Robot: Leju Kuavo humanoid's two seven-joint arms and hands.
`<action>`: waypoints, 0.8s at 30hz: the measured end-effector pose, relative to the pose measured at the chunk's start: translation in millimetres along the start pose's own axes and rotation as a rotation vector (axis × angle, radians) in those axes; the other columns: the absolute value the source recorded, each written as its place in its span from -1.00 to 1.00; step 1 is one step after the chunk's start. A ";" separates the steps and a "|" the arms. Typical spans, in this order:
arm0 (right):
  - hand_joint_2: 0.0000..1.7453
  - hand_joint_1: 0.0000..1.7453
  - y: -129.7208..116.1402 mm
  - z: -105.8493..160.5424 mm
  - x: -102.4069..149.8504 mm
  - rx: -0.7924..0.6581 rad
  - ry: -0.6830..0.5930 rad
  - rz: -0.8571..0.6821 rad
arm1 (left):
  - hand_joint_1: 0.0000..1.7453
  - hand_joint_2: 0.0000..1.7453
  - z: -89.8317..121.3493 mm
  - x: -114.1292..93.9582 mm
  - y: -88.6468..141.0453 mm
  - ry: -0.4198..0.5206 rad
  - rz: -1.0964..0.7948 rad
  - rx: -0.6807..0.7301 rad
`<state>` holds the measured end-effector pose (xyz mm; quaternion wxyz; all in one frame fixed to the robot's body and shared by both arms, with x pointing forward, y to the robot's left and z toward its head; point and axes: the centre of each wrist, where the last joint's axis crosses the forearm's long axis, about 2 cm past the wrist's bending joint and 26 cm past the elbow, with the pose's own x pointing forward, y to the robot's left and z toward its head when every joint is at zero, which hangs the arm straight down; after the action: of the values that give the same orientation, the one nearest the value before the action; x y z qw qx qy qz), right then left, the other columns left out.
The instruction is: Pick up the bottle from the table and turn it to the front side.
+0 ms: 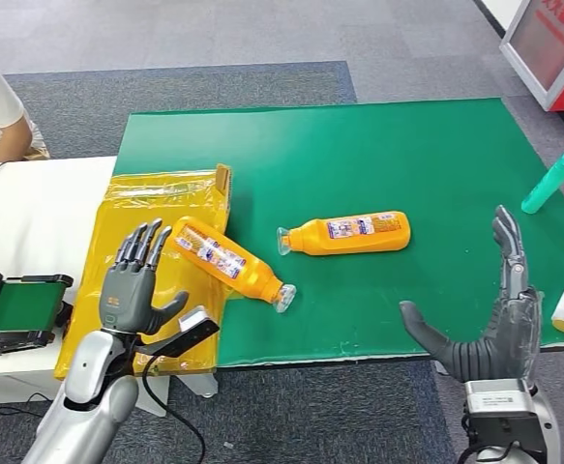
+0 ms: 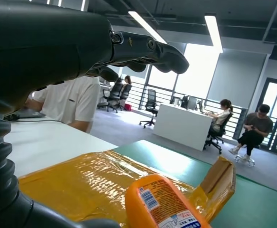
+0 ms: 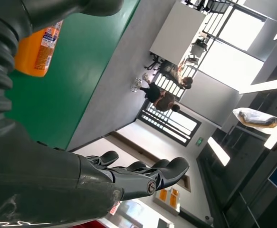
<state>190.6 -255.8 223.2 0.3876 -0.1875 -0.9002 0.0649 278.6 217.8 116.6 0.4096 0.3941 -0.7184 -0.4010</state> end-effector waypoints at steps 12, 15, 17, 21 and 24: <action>1.00 -1.00 5.6 6.1 -3.8 0.072 0.067 -0.146 | -1.00 1.00 13.9 10.4 10.8 0.060 0.813 -0.006; 1.00 -1.00 13.5 10.6 -9.5 0.134 0.114 -0.259 | -1.00 1.00 24.5 11.7 15.9 0.065 1.071 0.015; 1.00 -1.00 19.2 13.4 -14.3 0.180 0.157 -0.343 | -1.00 1.00 33.0 12.2 18.7 0.070 1.233 0.019; 1.00 -1.00 32.0 19.8 -26.3 0.243 0.259 -0.491 | -1.00 -0.50 52.9 10.6 24.2 0.087 1.442 0.027; 1.00 -1.00 40.6 24.9 -33.5 0.262 0.333 -0.532 | -1.00 1.00 65.2 8.5 29.0 0.129 1.467 0.050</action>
<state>205.4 -230.7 172.8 0.5535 0.0973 -0.8259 0.0449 209.7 237.4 122.7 0.6050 -0.1557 -0.7806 0.0165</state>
